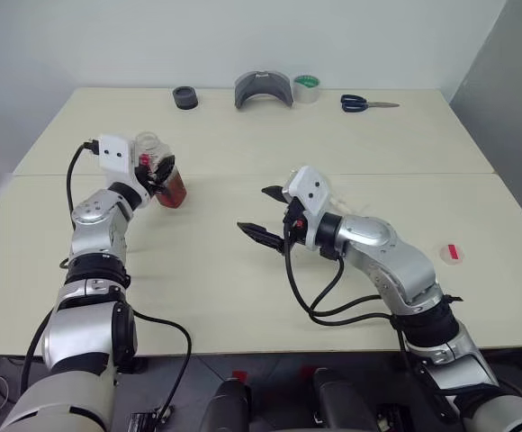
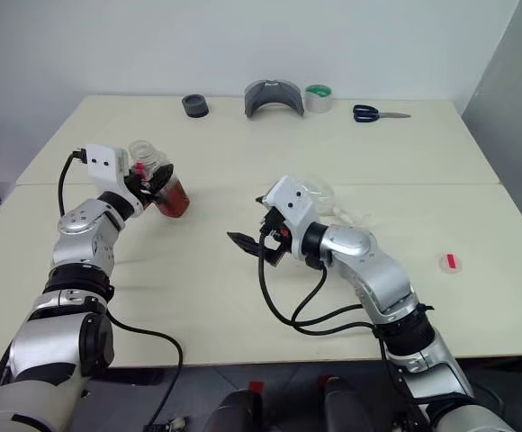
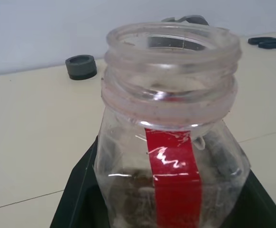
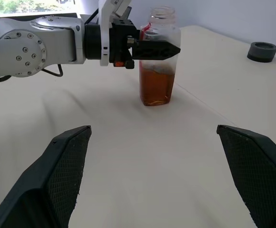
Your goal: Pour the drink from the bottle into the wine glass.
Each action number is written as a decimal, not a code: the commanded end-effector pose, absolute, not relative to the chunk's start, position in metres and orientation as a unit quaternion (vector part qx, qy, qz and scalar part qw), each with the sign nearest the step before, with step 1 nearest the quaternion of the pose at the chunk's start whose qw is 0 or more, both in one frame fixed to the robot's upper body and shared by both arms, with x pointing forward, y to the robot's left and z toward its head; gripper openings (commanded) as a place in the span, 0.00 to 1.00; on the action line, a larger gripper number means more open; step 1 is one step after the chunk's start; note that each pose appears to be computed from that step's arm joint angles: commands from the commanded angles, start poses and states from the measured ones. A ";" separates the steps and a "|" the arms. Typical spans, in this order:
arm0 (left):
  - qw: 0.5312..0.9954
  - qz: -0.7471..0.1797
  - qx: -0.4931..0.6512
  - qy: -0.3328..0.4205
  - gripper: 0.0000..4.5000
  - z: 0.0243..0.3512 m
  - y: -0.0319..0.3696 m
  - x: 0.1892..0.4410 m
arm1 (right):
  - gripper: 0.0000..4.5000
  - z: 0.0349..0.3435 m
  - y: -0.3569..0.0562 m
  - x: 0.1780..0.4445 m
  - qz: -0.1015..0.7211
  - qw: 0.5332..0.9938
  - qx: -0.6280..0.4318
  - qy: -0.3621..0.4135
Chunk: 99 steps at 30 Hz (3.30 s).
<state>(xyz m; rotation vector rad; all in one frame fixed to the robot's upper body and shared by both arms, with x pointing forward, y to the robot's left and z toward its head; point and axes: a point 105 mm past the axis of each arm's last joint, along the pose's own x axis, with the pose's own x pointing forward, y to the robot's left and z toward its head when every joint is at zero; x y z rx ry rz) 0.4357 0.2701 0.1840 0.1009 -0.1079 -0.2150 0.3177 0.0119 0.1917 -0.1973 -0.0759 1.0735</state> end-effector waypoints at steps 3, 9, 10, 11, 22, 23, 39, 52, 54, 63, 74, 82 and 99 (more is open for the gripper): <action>0.993 -0.095 0.036 -0.057 0.82 0.181 0.276 0.433 | 1.00 0.208 0.020 0.312 0.522 0.844 -0.099 -0.073; 0.994 -0.085 0.051 -0.051 1.00 0.172 0.277 0.431 | 1.00 0.209 0.021 0.311 0.522 0.844 -0.098 -0.075; 0.994 -0.084 0.053 -0.049 1.00 0.170 0.277 0.431 | 1.00 0.208 0.021 0.311 0.521 0.845 -0.098 -0.074; 0.994 -0.083 0.054 -0.048 1.00 0.168 0.277 0.430 | 1.00 0.208 0.021 0.311 0.521 0.845 -0.098 -0.074; 0.994 -0.074 0.072 -0.046 1.00 0.142 0.279 0.409 | 1.00 0.203 0.010 0.311 0.505 0.855 -0.100 -0.066; 0.994 -0.066 0.071 -0.044 1.00 0.139 0.283 0.404 | 1.00 0.203 0.007 0.311 0.499 0.859 -0.098 -0.064; 0.955 -0.276 0.104 0.005 1.00 0.099 0.197 0.327 | 1.00 0.193 -0.086 0.345 0.297 0.926 -0.232 0.030; 0.888 -0.429 0.157 -0.056 1.00 0.133 0.117 0.328 | 1.00 0.188 -0.120 0.413 0.317 0.896 -0.259 0.173; 0.890 -0.425 0.154 -0.064 1.00 0.138 0.116 0.332 | 1.00 0.187 -0.120 0.420 0.326 0.888 -0.261 0.190; 0.890 -0.423 0.156 -0.076 1.00 0.141 0.111 0.337 | 1.00 0.182 -0.100 0.436 0.382 0.846 -0.271 0.255; 0.897 -0.407 0.151 -0.083 1.00 0.132 0.110 0.337 | 1.00 0.167 -0.106 0.447 0.369 0.813 -0.350 0.285; 0.899 -0.403 0.150 -0.085 1.00 0.128 0.107 0.337 | 0.56 0.166 -0.100 0.450 0.364 0.809 -0.369 0.278; 0.902 -0.421 0.073 -0.053 1.00 0.144 0.122 0.339 | 0.08 0.234 -0.090 0.473 0.309 0.945 -0.070 0.078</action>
